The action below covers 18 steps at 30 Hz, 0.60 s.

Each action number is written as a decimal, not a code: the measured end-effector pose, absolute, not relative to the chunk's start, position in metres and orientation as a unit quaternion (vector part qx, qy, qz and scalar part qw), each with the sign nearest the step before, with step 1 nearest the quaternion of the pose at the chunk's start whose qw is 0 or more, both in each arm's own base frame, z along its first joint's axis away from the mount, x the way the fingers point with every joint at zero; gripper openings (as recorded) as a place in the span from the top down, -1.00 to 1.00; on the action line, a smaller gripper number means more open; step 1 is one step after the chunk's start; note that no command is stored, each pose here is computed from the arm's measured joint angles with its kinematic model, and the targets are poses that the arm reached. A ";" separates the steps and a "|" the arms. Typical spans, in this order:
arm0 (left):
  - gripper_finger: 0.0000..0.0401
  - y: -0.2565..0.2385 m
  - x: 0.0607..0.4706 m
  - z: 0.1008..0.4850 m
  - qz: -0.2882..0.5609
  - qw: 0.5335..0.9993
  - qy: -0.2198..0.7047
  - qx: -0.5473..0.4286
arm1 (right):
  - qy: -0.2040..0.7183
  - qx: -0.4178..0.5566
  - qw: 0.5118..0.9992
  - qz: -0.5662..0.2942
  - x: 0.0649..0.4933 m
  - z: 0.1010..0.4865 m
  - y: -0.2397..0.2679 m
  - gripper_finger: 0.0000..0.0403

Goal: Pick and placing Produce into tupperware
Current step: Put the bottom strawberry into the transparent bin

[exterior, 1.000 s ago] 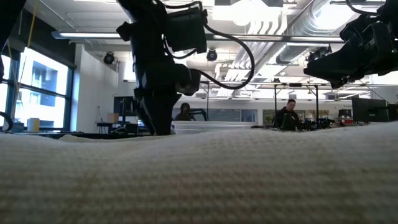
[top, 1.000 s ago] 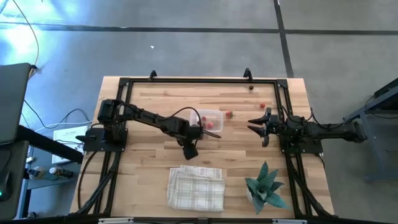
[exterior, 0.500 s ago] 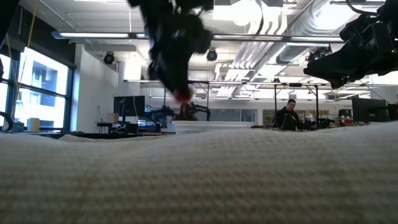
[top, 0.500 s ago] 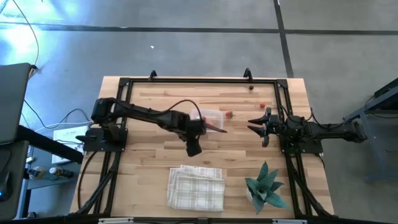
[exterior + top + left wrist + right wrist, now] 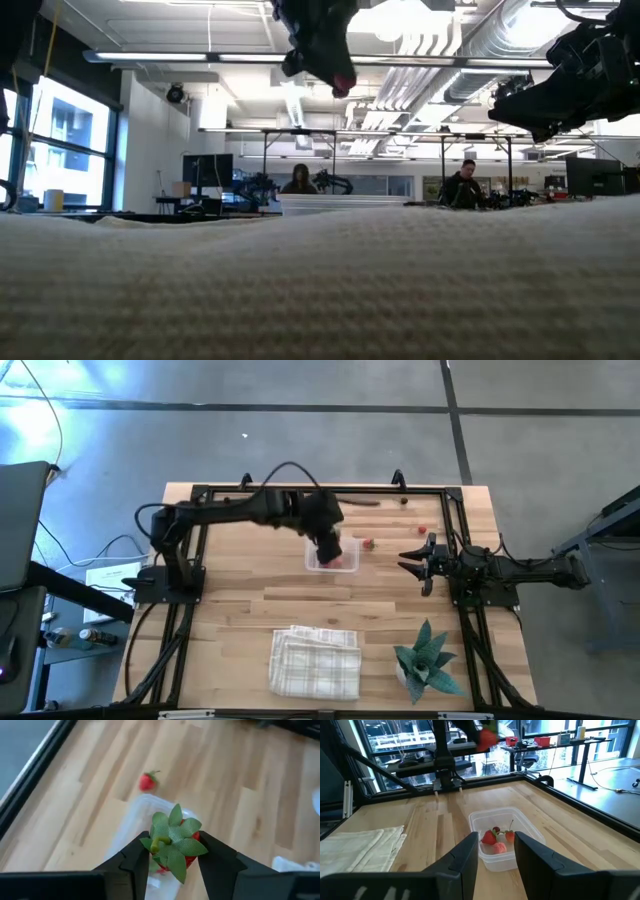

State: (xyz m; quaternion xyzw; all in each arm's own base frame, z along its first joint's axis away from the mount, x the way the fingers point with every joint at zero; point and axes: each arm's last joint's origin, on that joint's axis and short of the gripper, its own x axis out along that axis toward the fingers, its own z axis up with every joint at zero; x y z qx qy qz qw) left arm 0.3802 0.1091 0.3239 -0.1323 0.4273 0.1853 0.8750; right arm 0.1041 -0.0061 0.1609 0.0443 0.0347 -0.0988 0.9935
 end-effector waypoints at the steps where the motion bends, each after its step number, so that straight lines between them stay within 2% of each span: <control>1: 0.34 0.116 0.378 0.322 0.187 0.872 0.431 -0.136 | 0.035 0.044 0.993 -0.099 0.104 0.161 -0.006 0.42; 7: 0.25 0.135 0.389 0.284 0.177 0.845 0.490 -0.123 | 0.034 0.044 0.994 -0.099 0.104 0.161 -0.006 0.42; 18: 0.30 0.148 0.417 0.203 0.133 0.807 0.567 -0.095 | 0.035 0.044 0.994 -0.099 0.104 0.161 -0.006 0.42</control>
